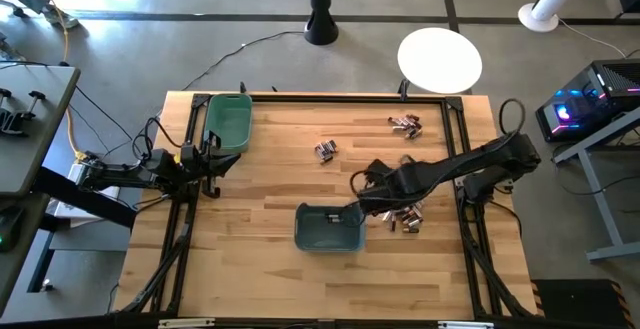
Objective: Sort batteries
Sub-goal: Put the silver battery into the blue bin
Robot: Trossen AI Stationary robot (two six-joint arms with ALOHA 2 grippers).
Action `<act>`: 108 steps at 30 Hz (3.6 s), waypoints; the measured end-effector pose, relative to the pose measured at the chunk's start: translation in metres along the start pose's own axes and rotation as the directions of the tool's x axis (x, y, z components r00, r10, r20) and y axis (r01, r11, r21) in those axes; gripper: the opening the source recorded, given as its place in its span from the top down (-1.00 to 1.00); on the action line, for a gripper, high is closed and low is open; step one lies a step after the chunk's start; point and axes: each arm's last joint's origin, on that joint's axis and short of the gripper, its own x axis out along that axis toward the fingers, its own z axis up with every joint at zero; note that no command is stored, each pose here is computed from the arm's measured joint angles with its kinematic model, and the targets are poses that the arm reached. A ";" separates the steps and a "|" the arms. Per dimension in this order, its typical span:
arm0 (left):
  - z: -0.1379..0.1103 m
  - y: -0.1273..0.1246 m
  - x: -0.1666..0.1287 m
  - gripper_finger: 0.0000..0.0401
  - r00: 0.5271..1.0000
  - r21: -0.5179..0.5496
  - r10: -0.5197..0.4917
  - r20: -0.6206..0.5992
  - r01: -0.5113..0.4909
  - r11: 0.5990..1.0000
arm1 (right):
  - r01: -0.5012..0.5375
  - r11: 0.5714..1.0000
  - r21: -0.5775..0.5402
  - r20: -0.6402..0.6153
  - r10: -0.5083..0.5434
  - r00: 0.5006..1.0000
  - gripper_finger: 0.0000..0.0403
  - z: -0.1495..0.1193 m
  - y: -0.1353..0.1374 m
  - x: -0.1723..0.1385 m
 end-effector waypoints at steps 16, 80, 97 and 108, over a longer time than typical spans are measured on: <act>0.000 0.000 0.000 0.97 1.000 -0.017 -0.012 -0.005 0.012 1.000 | -0.601 0.687 -0.407 -0.142 0.603 0.785 0.90 0.037 0.087 0.044; 0.002 0.000 0.000 0.97 1.000 -0.046 -0.012 0.015 0.013 0.999 | -0.023 0.770 -0.638 -0.071 -0.029 0.997 0.22 0.034 0.093 0.013; 0.002 -0.001 0.000 0.97 1.000 -0.030 -0.023 0.016 0.024 0.999 | -0.166 0.852 0.496 -0.098 0.245 0.965 0.22 -0.076 0.030 0.038; 0.002 -0.001 0.000 0.97 1.000 -0.031 -0.017 0.022 0.018 0.999 | -0.064 0.802 0.594 -0.172 0.204 0.964 0.22 -0.083 0.019 0.074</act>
